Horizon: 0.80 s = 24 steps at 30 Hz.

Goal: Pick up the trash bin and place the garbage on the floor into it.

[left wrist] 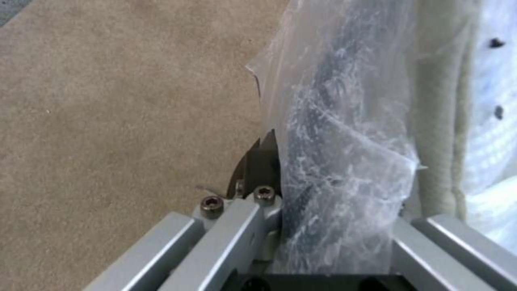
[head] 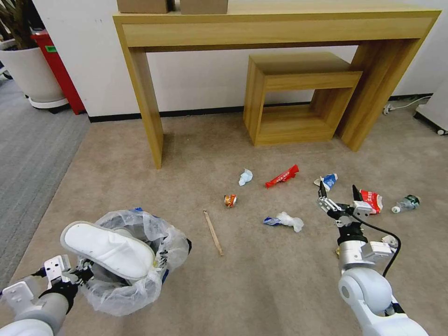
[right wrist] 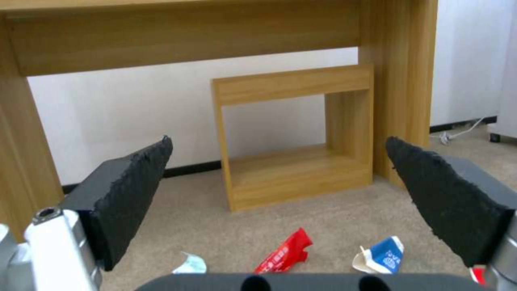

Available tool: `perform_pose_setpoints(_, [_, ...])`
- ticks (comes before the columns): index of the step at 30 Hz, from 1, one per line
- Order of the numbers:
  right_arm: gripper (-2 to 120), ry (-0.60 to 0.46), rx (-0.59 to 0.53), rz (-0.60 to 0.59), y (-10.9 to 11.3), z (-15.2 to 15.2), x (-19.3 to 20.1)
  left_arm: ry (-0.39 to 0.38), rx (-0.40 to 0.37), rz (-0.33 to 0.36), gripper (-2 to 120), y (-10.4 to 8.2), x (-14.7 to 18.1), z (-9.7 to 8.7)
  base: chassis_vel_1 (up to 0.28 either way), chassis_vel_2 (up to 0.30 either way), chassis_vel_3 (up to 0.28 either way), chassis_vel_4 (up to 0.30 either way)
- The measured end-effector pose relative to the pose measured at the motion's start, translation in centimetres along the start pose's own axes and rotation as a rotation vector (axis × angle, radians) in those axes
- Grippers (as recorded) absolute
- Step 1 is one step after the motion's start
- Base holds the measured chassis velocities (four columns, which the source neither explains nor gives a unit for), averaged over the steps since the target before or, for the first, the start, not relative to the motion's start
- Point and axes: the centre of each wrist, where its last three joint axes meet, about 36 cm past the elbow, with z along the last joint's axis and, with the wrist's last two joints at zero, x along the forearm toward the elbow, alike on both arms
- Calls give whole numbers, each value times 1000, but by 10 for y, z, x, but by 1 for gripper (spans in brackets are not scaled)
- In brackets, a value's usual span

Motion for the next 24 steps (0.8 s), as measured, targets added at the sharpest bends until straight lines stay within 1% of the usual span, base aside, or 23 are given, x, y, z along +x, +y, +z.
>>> perform_pose_setpoints(13, [100, 4, 2, -7, 3, 2, 0, -1, 4, -1, 0, 0, -1, 1, 0, 0, 0, 0])
perform_pose_setpoints(24, [100, 11, 3, -13, 9, 5, -2, -3, 7, -3, 0, 0, -1, 3, -67, 63, 67, -68])
